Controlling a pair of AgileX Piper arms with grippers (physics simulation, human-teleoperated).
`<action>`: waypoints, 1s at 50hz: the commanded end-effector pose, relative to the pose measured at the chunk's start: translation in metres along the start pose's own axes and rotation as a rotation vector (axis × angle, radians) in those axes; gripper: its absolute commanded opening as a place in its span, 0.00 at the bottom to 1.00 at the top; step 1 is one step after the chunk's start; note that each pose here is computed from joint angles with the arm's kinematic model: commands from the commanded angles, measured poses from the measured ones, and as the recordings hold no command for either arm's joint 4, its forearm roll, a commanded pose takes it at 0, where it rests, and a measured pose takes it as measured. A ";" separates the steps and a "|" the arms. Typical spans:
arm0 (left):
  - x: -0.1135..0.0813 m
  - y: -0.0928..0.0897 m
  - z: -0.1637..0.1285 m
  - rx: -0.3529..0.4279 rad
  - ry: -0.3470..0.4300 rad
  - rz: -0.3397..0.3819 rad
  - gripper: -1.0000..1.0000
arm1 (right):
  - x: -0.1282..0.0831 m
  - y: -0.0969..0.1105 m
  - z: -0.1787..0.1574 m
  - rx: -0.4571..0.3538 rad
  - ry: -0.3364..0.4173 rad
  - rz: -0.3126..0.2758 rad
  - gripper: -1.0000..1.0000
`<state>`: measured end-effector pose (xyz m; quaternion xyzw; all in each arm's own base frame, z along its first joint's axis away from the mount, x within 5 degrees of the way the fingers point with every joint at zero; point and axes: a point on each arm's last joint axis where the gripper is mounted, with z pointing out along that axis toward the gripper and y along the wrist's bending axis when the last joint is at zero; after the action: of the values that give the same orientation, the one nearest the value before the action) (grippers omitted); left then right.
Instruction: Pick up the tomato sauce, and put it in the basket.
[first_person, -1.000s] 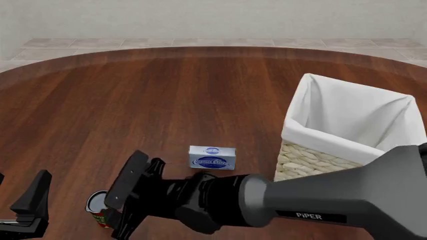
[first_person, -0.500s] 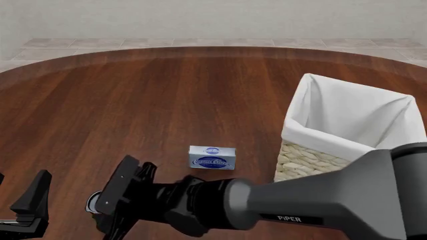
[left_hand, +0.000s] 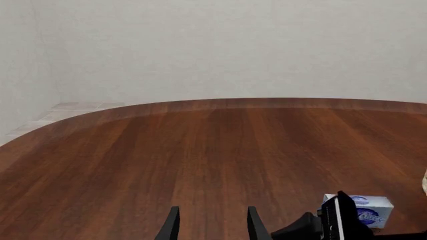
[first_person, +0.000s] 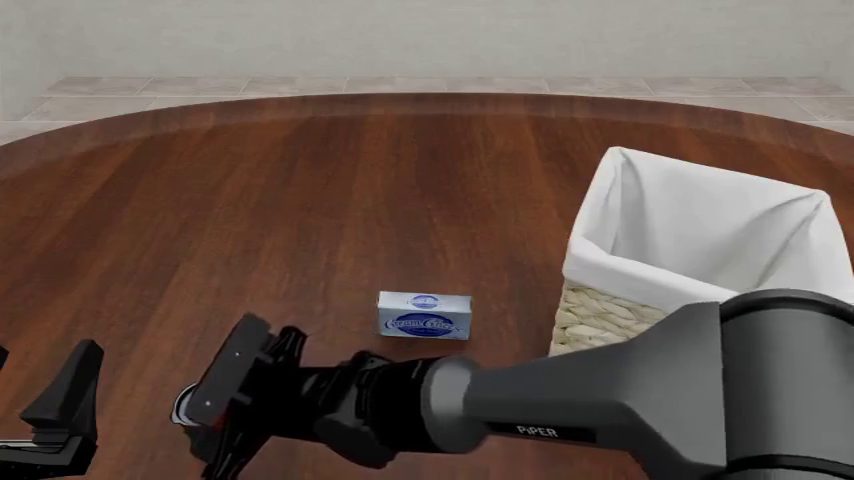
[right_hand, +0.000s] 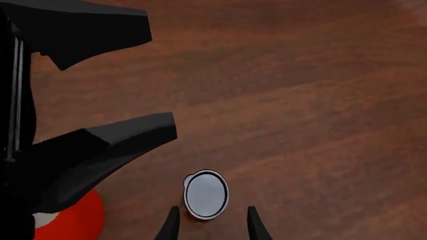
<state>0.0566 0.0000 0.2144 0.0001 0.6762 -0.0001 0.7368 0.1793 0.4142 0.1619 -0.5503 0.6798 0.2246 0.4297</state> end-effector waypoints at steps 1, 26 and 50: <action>0.000 0.000 0.000 0.000 0.000 0.000 1.00 | 0.003 0.001 0.009 -0.001 0.004 0.002 1.00; 0.000 0.000 0.000 0.000 0.000 0.000 1.00 | 0.011 0.006 0.023 -0.011 0.015 0.015 1.00; 0.000 0.000 0.000 0.000 0.000 0.000 1.00 | 0.018 0.014 0.033 -0.023 0.025 0.025 1.00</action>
<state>0.0566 0.0000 0.2144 0.0001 0.6762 0.0000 0.7368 0.1781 0.4318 0.1328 -0.5491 0.6877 0.2301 0.4155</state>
